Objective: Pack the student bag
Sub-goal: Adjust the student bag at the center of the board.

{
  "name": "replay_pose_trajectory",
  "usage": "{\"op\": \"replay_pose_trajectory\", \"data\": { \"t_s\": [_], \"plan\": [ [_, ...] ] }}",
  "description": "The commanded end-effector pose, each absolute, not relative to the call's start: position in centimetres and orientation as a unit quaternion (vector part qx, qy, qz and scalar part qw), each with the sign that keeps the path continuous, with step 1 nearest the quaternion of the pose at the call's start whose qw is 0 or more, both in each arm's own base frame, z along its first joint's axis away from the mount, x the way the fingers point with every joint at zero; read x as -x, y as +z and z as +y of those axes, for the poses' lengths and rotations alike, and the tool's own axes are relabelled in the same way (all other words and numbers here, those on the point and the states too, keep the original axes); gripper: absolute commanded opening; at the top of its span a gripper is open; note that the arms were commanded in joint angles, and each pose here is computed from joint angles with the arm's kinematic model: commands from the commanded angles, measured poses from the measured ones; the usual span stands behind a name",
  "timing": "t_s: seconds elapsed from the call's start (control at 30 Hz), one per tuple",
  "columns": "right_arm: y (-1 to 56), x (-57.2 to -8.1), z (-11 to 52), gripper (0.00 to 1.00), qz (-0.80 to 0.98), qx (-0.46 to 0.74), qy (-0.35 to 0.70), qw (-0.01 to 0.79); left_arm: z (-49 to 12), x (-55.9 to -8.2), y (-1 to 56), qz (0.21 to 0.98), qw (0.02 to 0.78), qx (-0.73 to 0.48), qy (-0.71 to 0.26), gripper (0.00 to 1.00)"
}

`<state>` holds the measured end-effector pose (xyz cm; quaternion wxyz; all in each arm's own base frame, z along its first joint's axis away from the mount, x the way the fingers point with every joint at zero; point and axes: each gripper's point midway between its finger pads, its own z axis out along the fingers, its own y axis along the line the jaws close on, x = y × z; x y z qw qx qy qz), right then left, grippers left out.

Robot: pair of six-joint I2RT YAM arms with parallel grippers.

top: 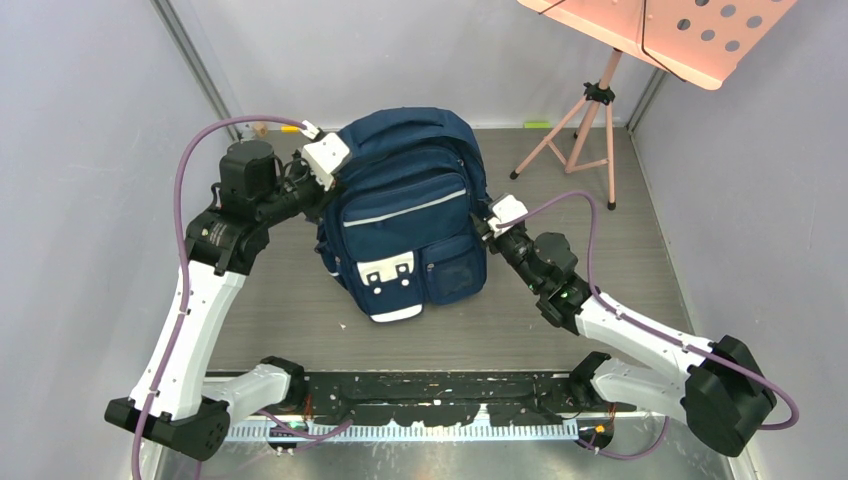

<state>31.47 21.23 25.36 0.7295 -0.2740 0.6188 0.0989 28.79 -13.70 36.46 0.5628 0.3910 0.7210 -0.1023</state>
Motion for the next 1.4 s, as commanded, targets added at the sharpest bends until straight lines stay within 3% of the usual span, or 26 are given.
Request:
{"op": "replay_pose_trajectory", "data": {
  "t_s": [0.0, 0.2, 0.37, 0.5, 0.53, 0.63, 0.7, 1.37],
  "plan": [
    [29.2, -31.6, 20.1, 0.46, 0.591, 0.246, 0.083, 0.764, -12.4, -28.8, 39.6, 0.689, 0.611, -0.384, -0.064, 0.0],
    [29.8, -30.3, 22.2, 0.54, 0.564, 0.285, 0.136, 0.763, -12.8, -28.8, 39.5, 0.692, 0.607, -0.385, -0.073, 0.0],
    [31.1, -30.4, 23.0, 0.54, 0.547, 0.286, 0.145, 0.773, -12.8, -28.8, 39.5, 0.689, 0.609, -0.384, -0.076, 0.0],
    [32.2, -31.4, 23.1, 0.39, 0.543, 0.279, 0.13, 0.781, -13.2, -28.8, 39.0, 0.69, 0.607, -0.385, -0.086, 0.0],
    [32.4, -31.5, 23.0, 0.28, 0.543, 0.278, 0.128, 0.782, -13.3, -28.8, 38.9, 0.69, 0.607, -0.385, -0.088, 0.0],
    [33.3, -31.5, 23.0, 0.09, 0.54, 0.274, 0.128, 0.786, -13.4, -28.9, 38.7, 0.688, 0.61, -0.383, -0.09, 0.0],
    [34.0, -31.3, 22.7, 0.02, 0.537, 0.268, 0.13, 0.79, -13.4, -28.9, 38.5, 0.688, 0.61, -0.383, -0.09, 0.0],
    [41.1, -30.9, 18.0, 0.01, 0.519, 0.215, 0.04, 0.826, -13.1, -27.9, 37.9, 0.681, 0.617, -0.386, -0.088, 0.0]
  ]
}}
